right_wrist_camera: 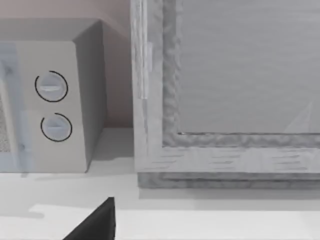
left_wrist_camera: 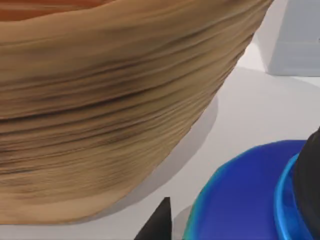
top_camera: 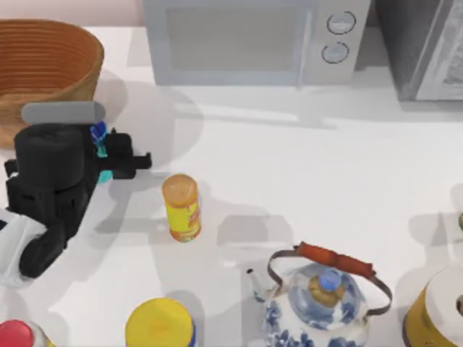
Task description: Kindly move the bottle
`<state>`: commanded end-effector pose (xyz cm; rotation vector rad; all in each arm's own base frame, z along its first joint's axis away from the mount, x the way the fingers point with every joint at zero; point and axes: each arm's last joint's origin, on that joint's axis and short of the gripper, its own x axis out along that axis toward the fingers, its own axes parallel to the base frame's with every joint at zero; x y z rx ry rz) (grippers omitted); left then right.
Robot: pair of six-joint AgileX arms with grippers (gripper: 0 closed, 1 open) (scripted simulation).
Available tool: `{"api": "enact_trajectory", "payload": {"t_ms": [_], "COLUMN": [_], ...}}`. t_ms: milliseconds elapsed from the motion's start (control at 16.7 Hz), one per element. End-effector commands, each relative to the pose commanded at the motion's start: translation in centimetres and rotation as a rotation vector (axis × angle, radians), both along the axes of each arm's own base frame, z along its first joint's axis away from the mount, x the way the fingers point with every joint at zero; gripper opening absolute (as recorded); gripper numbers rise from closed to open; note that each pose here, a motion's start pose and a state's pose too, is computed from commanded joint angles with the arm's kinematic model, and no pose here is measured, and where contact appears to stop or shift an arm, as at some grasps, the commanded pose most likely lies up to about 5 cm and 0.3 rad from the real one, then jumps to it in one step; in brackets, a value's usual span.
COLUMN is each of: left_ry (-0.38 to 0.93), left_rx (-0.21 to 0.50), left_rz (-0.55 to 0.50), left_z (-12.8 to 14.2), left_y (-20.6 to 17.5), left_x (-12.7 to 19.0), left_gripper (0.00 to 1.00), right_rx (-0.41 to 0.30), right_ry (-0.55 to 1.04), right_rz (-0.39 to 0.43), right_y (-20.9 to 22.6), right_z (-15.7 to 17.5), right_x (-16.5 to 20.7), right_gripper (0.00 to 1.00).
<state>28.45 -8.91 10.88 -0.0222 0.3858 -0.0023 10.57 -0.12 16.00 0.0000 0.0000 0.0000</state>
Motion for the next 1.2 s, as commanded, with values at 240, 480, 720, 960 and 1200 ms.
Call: {"api": "enact_trajectory", "payload": {"t_ms": [240, 480, 720, 960, 1200], "left_ry": [0.024, 0.018, 0.018, 0.018, 0.018], "left_rx": [0.002, -0.013, -0.013, -0.013, -0.013], "left_rz": [-0.004, -0.016, -0.016, -0.016, -0.016], "left_z": [-2.7, -3.4, -3.4, -3.4, -3.4], "left_y": [-0.3, -0.8, -0.8, -0.8, -0.8], "left_x": [1.5, 1.9, 1.9, 1.9, 1.9], "left_gripper": [0.0, 0.0, 0.15, 0.45, 0.75], "right_rx": [0.0, 0.0, 0.0, 0.0, 0.0], "right_ry": [0.0, 0.0, 0.0, 0.0, 0.0], "right_rz": [0.0, 0.0, 0.0, 0.0, 0.0], "right_y": [0.0, 0.0, 0.0, 0.0, 0.0], "right_z": [0.0, 0.0, 0.0, 0.0, 0.0], "right_x": [0.0, 0.0, 0.0, 0.0, 0.0], "right_gripper": [1.0, 1.0, 1.0, 1.0, 1.0]}}
